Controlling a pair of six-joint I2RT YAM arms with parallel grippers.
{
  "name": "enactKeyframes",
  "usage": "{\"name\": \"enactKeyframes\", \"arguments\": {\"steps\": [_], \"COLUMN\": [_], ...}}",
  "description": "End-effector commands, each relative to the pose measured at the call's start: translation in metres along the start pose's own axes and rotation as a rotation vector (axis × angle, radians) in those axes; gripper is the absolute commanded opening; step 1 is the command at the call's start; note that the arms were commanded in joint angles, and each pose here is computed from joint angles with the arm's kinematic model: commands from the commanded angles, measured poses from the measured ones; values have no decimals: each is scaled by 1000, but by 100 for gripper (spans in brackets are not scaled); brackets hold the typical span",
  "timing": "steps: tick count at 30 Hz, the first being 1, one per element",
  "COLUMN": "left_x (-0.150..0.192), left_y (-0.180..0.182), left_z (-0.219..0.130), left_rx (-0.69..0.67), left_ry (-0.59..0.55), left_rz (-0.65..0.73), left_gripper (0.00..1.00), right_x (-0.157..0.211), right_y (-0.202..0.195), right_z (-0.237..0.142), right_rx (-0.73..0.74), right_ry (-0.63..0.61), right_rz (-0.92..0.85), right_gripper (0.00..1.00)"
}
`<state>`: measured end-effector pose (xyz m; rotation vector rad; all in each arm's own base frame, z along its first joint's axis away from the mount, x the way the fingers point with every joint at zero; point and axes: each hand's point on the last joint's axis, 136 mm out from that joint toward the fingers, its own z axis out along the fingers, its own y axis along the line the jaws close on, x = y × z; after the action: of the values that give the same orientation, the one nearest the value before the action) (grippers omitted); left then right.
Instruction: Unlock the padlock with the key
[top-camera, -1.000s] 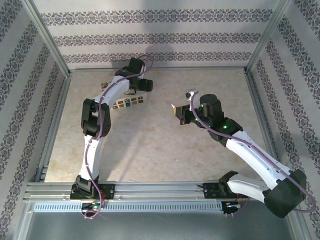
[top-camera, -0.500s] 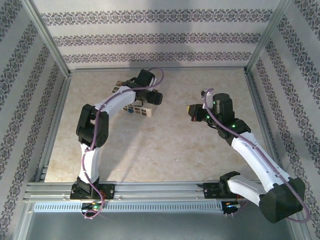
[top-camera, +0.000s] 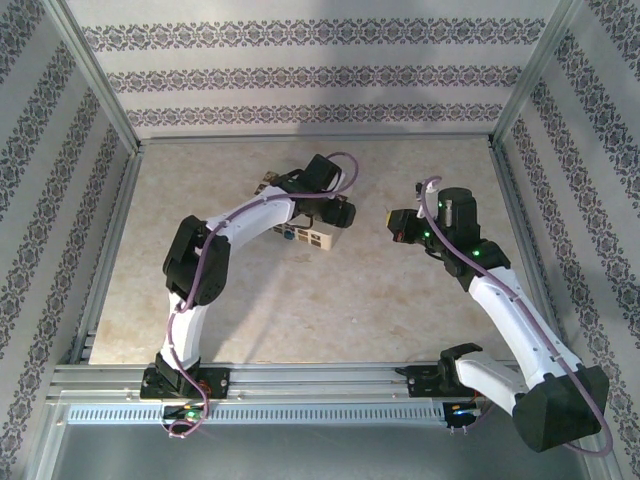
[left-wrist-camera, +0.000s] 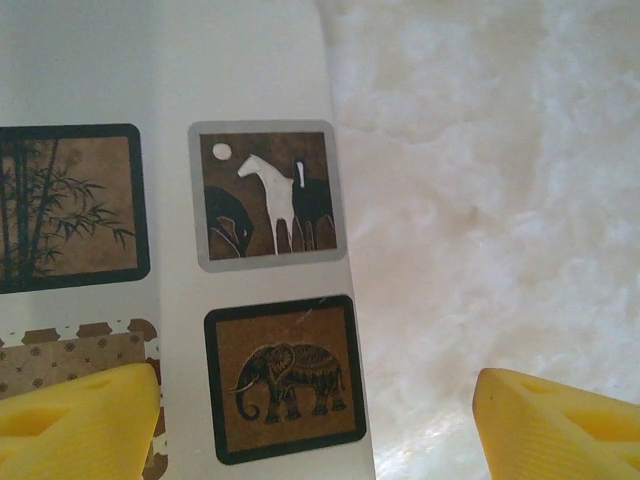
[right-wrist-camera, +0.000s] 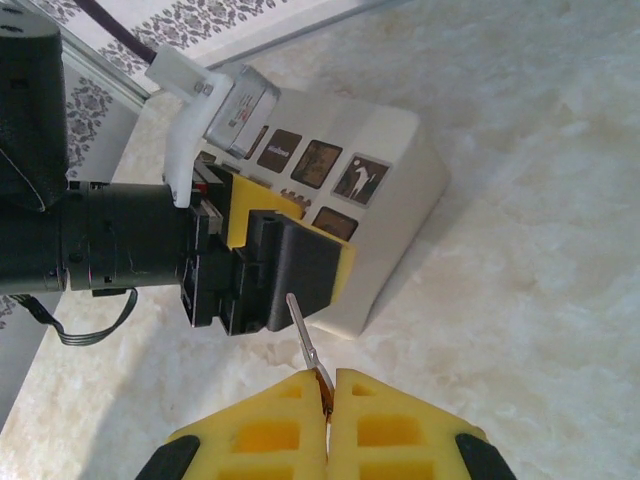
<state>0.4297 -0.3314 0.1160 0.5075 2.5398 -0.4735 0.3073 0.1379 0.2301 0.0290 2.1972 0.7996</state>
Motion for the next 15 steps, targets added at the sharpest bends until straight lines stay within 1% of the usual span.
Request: {"name": "enactKeyframes", "arguments": {"steps": [1, 4, 7, 10, 15], "left_x": [11, 6, -4, -18, -39], "left_y": [-27, -36, -47, -55, -60], "left_z": [19, 23, 15, -3, -47], "left_rx": [68, 94, 142, 166, 188], "left_ry": [63, 63, 42, 3, -85], "left_rz": [14, 31, 37, 54, 86], "left_gripper": [82, 82, 82, 83, 87], "right_x": [6, 5, 4, 2, -1], "right_y": [-5, -7, -7, -7, -5], "right_z": [-3, -3, -3, -3, 1], "right_rx": [1, 8, 13, 11, 5], "right_ry": [11, 10, 9, 8, 8], "right_rz": [24, 33, 38, 41, 55], "right_gripper": [0, 0, 0, 0, 0]}}
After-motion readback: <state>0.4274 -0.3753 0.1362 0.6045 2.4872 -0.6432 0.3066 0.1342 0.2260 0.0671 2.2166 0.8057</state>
